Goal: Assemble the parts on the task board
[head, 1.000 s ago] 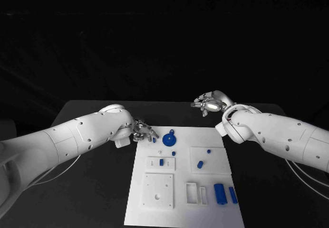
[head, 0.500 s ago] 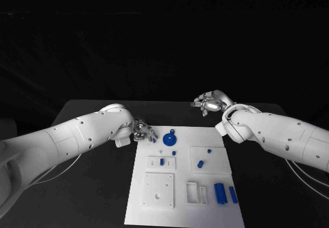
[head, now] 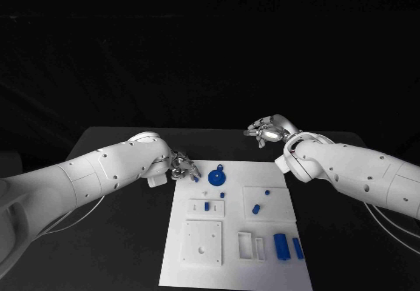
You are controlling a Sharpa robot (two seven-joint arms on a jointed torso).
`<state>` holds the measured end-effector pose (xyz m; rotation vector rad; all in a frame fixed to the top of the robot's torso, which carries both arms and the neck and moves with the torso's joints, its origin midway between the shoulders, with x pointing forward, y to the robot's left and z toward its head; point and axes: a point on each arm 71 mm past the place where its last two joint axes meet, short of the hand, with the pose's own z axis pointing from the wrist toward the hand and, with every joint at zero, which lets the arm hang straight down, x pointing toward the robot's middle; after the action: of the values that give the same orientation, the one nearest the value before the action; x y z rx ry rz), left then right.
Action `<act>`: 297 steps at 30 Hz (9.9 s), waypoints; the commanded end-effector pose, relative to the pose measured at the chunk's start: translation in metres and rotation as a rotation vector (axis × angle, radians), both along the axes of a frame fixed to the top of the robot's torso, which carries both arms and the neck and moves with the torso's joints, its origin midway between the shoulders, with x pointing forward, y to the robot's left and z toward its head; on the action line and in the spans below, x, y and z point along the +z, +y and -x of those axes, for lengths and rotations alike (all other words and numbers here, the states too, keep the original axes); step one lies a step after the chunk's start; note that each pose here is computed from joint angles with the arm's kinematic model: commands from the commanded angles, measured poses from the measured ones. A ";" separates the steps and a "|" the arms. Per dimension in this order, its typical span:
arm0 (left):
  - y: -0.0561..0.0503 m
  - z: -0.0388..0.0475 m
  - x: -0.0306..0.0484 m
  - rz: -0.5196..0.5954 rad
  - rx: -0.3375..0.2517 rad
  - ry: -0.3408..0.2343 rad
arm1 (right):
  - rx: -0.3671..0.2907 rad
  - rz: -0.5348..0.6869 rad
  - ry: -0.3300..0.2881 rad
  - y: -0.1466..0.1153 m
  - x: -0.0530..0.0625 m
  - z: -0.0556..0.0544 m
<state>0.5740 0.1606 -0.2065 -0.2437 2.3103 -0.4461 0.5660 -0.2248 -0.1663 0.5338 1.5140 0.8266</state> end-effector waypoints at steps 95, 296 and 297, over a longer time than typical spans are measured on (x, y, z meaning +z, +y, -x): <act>0.008 0.0873 -0.0126 0.051 -0.060 -0.122 | 0.007 -0.006 0.001 -0.003 0.000 0.001; -0.002 0.0969 -0.0307 -0.153 -0.223 -0.046 | 0.010 -0.006 0.011 -0.004 -0.005 0.002; -0.002 0.0969 -0.0306 -0.153 -0.223 -0.046 | 0.010 -0.006 0.011 -0.004 -0.005 0.002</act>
<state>0.4820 0.1542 -0.2258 0.0606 2.2661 -0.4353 0.5639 -0.2301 -0.1714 0.5487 1.5201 0.8240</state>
